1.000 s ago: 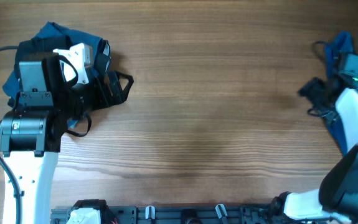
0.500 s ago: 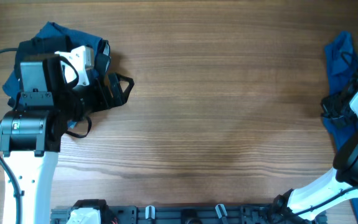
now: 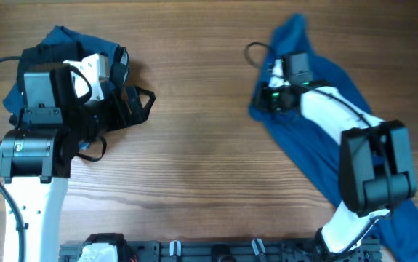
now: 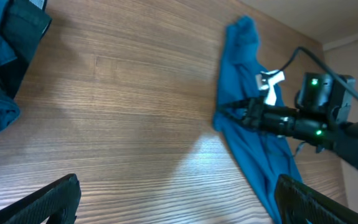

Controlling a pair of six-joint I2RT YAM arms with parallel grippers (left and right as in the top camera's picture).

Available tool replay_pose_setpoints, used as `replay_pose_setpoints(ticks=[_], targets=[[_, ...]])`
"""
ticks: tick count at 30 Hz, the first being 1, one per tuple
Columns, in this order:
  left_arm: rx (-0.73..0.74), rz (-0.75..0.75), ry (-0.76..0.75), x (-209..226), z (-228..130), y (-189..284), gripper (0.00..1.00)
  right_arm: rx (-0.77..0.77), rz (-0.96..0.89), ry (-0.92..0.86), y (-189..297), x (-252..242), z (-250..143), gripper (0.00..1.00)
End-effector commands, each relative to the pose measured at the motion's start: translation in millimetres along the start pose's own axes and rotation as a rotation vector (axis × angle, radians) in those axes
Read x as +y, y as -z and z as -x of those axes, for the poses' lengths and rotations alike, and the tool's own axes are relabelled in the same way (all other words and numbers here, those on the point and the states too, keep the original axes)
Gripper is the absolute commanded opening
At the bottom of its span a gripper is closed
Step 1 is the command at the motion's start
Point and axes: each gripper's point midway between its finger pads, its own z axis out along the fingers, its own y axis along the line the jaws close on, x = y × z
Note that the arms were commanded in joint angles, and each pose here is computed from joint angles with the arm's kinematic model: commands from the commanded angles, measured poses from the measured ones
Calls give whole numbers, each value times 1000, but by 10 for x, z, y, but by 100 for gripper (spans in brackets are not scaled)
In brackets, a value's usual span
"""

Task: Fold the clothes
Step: 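Drag the blue polo leftward to the table center with the right gripper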

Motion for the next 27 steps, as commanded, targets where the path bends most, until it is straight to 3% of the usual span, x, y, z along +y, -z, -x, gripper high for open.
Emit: replay_pose_setpoints(ticks=[1,3,4,5,8,10,14,19,22,27], targets=[[-18,8,-34,-21,44,39,100,-1,178,223,36,680,-133,10],[-18,7,-33,-21,44,39,100,-22,230,290,127,815,-109,21],[-21,3,-30,-31,52,39,100,-55,242,339,230,858,-46,39],[-24,1,-28,-33,61,39,100,-93,246,376,351,871,35,50],[-31,-2,9,-40,79,40,100,-216,220,357,734,773,342,69],[-34,-10,29,-72,87,29,100,-341,140,213,1155,420,680,78],[19,-32,-7,-198,-3,-114,100,-400,-47,-41,1471,-529,887,78],[140,19,-94,-323,-200,-657,99,-363,-273,-296,1445,-1748,812,77],[219,41,-132,-372,-343,-1091,100,-327,-302,-373,1280,-2136,744,77],[323,73,-139,-295,-560,-1758,100,-270,-298,-379,939,-2321,672,76]])
